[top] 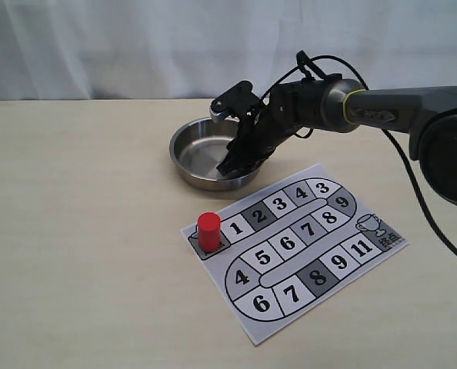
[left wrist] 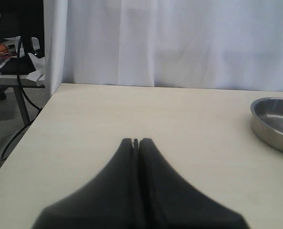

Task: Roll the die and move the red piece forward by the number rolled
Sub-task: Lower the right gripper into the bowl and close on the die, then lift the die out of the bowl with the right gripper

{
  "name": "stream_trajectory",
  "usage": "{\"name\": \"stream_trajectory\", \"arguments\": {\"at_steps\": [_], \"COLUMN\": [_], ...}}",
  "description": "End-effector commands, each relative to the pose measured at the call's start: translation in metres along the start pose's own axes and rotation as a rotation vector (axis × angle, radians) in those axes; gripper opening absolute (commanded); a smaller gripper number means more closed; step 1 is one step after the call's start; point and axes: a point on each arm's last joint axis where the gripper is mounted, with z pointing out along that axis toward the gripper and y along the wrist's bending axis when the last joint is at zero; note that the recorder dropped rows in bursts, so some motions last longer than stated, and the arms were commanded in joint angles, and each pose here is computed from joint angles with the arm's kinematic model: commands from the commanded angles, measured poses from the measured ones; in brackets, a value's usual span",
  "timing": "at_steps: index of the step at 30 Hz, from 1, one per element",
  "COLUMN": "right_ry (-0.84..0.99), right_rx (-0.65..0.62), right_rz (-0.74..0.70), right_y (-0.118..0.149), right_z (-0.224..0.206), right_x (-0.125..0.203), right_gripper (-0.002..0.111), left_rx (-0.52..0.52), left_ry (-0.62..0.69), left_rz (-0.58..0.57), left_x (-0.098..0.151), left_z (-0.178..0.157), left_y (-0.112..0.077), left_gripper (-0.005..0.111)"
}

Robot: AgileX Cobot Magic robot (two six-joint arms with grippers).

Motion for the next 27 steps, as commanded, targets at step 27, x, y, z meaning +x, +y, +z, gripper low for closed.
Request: {"name": "stream_trajectory", "arguments": {"at_steps": [27], "right_ry": [-0.057], "right_rx": [-0.039], "right_rz": [0.298], "right_y": [-0.011], "right_z": [-0.069], "right_x": [-0.030], "right_gripper": [0.004], "left_rx": [0.001], "left_ry": [-0.004], "left_rz": [-0.006], "left_x": [0.000], "left_z": [0.000], "left_y": [0.000], "left_gripper": [0.000]}}
